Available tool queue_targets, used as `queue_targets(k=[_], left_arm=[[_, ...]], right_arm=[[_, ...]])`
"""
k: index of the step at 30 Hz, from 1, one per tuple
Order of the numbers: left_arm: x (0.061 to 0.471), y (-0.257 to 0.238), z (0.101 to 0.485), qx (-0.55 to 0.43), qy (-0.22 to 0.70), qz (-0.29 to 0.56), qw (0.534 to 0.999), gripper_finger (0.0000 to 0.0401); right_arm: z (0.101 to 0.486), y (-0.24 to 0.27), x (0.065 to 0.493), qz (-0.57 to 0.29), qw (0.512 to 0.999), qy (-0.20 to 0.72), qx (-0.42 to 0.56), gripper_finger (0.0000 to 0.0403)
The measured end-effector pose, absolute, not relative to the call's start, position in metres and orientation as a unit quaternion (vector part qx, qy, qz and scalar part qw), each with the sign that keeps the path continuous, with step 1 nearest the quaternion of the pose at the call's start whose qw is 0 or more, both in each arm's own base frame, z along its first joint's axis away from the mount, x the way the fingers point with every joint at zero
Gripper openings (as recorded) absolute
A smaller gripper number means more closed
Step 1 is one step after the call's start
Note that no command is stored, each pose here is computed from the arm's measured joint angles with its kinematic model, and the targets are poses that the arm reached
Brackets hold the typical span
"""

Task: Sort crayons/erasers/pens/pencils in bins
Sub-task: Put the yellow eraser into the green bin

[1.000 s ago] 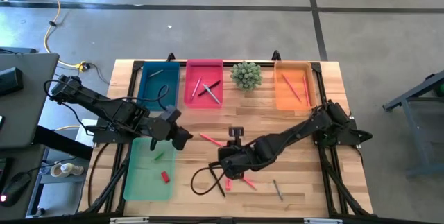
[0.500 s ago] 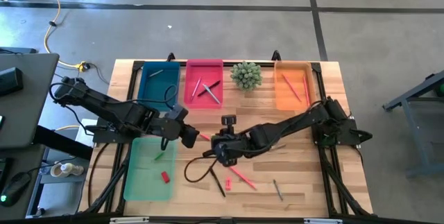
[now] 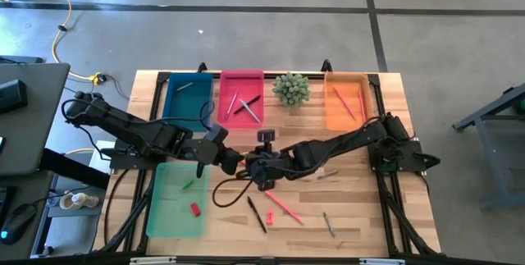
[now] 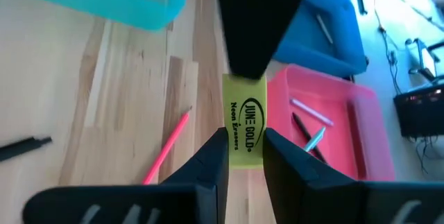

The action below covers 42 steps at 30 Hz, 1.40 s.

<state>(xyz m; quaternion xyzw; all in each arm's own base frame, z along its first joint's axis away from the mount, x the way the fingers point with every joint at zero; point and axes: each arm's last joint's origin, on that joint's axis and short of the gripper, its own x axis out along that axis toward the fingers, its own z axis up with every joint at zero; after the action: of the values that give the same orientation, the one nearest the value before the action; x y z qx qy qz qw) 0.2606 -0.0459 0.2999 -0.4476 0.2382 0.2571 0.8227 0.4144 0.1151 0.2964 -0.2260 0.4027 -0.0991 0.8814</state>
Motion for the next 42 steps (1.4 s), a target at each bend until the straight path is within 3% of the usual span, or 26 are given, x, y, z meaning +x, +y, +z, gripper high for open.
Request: queue_targets(k=[21,35,42], left_arm=[[0.275,-0.045,0.294,-0.458,0.219,0.259,0.822,0.0128],[0.274,-0.044,0.293,-0.44,0.223,0.263,0.829,0.0015],[0.274,-0.044,0.293,-0.437,0.222,0.263,0.831,0.0014]], right_arm=[[0.3,0.116,0.419,-0.104,0.888,0.377,-0.241,0.006],[0.3,0.116,0.418,-0.106,0.887,0.378,-0.243,0.006],[0.3,0.116,0.419,-0.106,0.887,0.377,-0.242,0.006]])
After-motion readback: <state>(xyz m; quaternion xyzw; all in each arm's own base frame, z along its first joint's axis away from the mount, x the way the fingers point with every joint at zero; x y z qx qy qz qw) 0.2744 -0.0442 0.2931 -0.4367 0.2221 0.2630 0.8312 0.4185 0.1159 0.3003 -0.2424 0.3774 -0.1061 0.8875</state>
